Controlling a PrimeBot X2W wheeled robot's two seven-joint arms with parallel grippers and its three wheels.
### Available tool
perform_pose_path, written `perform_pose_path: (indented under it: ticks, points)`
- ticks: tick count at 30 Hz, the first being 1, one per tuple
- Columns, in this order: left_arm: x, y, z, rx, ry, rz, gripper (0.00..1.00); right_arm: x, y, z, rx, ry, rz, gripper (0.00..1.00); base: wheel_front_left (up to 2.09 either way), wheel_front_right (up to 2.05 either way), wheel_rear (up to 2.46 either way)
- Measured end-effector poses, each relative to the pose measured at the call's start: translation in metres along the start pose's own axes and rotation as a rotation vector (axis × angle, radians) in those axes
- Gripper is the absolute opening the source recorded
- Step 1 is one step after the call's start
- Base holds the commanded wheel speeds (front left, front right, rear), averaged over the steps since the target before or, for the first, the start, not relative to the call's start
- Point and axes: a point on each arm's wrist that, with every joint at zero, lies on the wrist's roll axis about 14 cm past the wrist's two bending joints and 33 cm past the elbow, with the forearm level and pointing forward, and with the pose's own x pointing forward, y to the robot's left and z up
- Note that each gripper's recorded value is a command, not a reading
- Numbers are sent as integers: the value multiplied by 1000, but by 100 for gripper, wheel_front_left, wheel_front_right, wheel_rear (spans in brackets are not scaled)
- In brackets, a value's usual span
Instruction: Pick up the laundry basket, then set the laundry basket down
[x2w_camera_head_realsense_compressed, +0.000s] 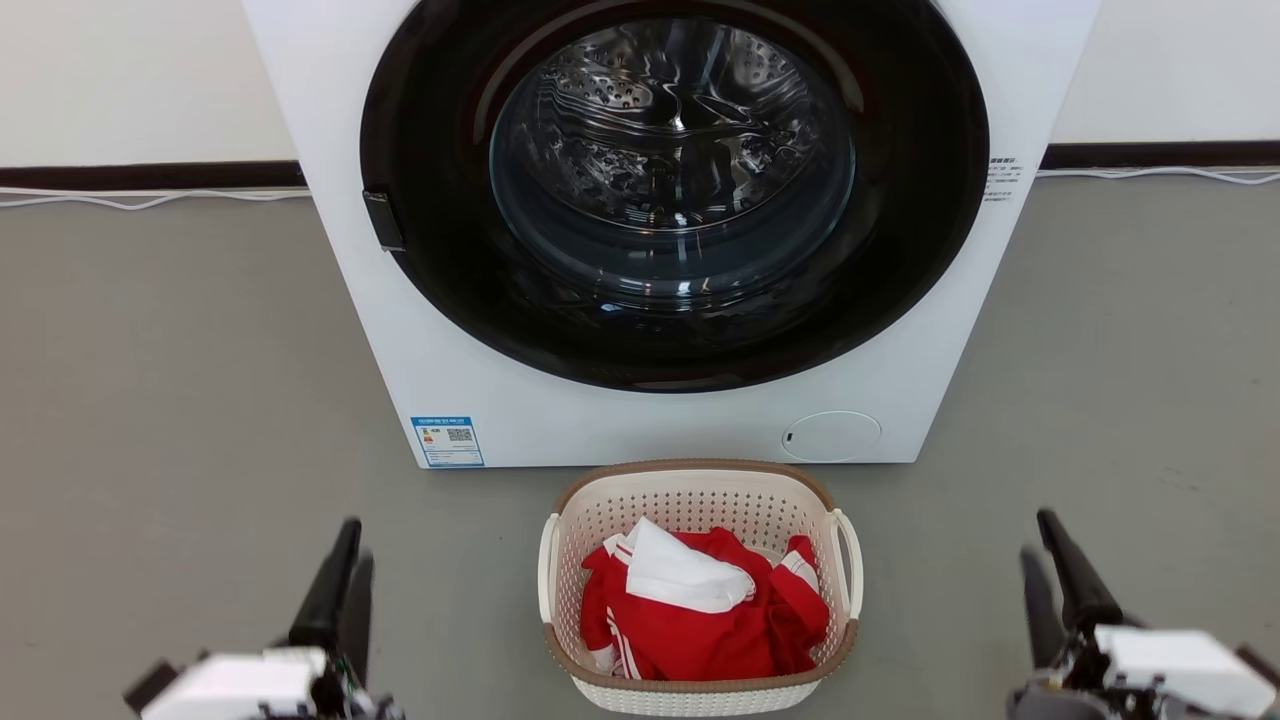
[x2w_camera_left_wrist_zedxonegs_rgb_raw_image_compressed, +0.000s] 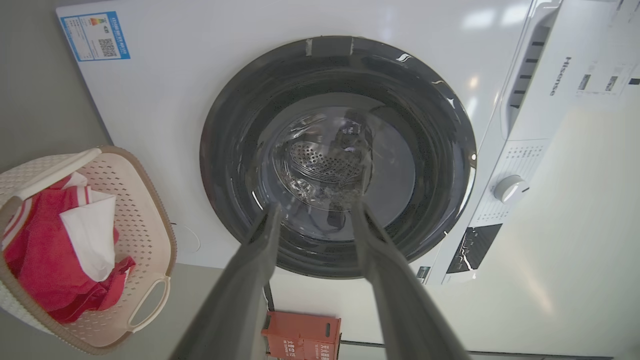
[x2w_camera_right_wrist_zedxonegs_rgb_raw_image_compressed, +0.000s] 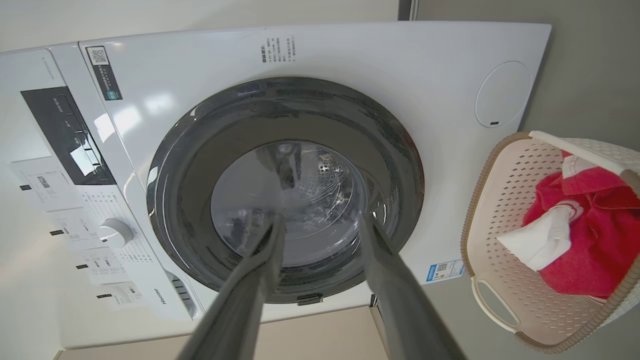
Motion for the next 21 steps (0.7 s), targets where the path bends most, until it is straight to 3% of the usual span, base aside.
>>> perform_pose_path:
  ticks: [4,21]
  points:
    - [-5,12,0,-3,-3,35,100,-5,-11,-1,4,-1,-30,100,0,0,0]
    - [-4,8,-3,34,-16,22,100,-4,-6,-3,-49,-13,-16,100,0,0,0]
